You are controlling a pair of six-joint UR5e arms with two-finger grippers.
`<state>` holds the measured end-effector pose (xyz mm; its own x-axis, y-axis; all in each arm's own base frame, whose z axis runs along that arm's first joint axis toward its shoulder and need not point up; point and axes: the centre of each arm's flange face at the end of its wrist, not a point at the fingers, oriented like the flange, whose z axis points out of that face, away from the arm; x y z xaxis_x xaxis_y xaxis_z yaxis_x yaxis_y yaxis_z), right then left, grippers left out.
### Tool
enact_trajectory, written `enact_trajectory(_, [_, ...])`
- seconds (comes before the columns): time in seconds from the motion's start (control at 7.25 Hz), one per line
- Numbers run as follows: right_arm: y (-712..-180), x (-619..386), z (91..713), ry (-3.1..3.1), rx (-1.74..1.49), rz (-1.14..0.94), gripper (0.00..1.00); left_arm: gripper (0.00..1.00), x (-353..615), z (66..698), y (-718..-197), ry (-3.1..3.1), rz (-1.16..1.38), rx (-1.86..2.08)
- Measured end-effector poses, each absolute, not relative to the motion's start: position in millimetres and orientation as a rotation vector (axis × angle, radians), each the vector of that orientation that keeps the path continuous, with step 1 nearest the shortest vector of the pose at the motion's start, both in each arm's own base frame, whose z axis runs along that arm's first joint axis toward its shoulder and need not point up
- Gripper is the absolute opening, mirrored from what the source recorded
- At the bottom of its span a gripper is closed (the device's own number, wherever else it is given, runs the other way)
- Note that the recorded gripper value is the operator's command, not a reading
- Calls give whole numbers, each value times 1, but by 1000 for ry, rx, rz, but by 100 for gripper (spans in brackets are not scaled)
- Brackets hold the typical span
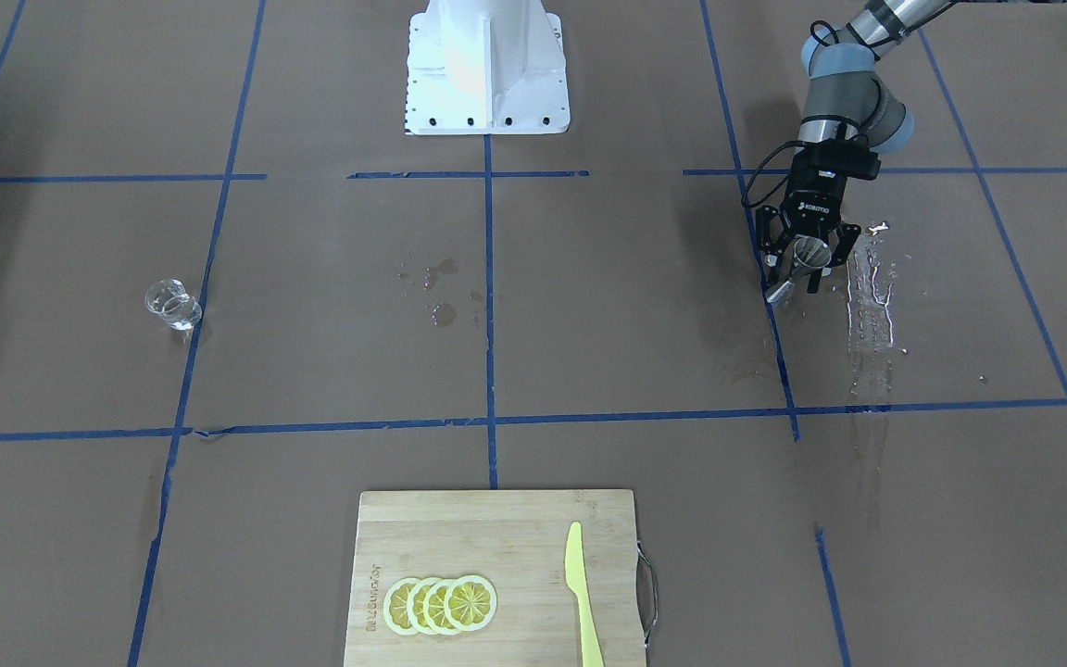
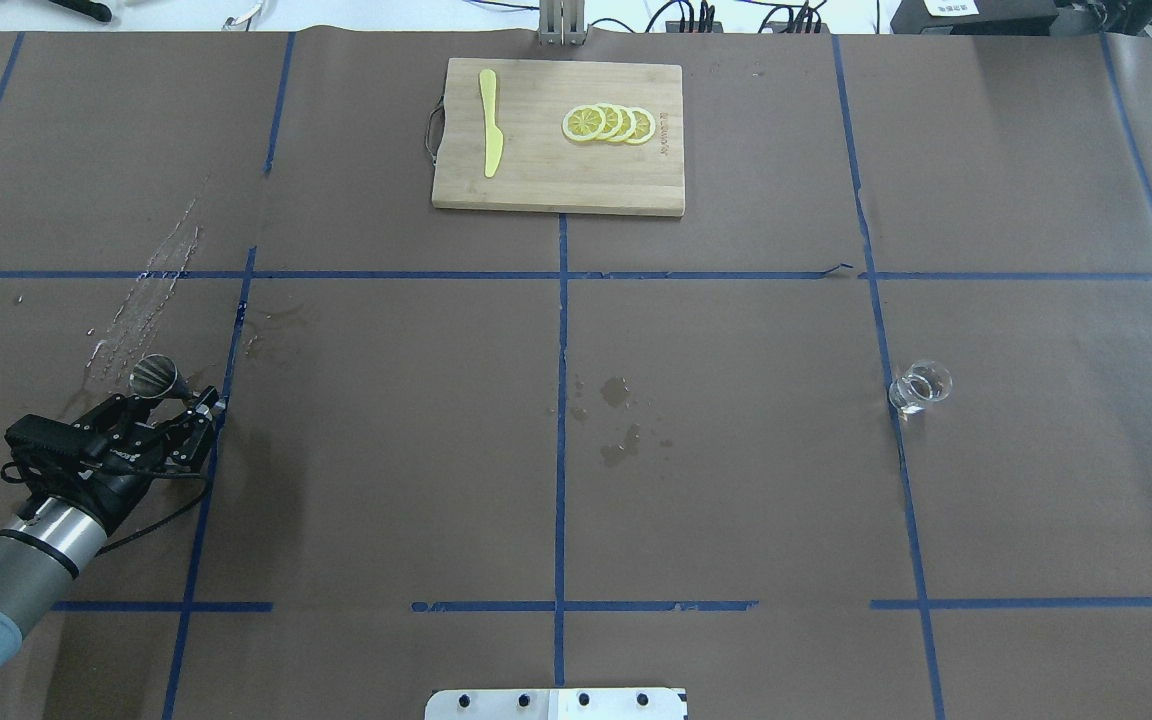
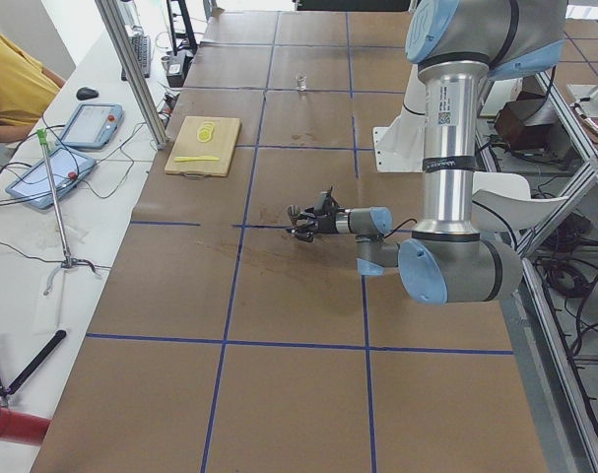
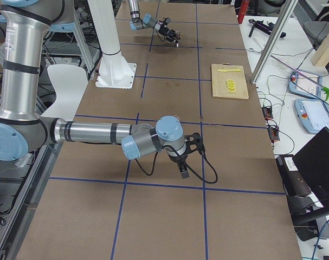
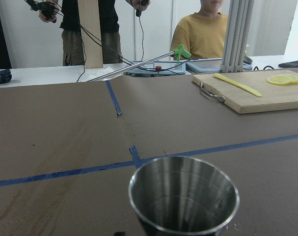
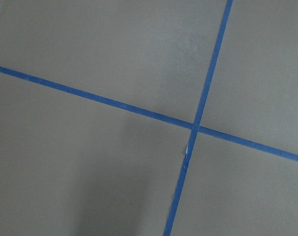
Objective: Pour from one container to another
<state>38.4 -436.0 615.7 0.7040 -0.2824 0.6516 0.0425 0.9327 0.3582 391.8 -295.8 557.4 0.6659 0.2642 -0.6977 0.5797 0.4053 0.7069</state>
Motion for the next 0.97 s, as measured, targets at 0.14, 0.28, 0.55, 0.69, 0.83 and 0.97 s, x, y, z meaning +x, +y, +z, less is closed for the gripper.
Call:
enact_trajectory(0.14, [-436, 38, 616, -772, 331, -185, 100, 61, 393, 559, -294, 867, -230, 1170])
enact_trajectory(0.28, [-436, 38, 616, -772, 331, -185, 100, 59, 394, 560, -292, 870, -227, 1168])
enact_trajectory(0.55, [-436, 38, 616, -772, 330, -185, 100, 58, 395, 561, -289, 879, -228, 1159])
enact_trajectory(0.69, [-436, 38, 616, -772, 331, -185, 100, 58, 395, 562, -287, 887, -233, 1152])
enact_trajectory(0.83, [-436, 38, 615, -772, 332, -185, 100, 58, 395, 562, -286, 889, -238, 1152])
enact_trajectory(0.97, [-436, 38, 615, -772, 332, -185, 100, 58, 394, 562, -286, 885, -248, 1158])
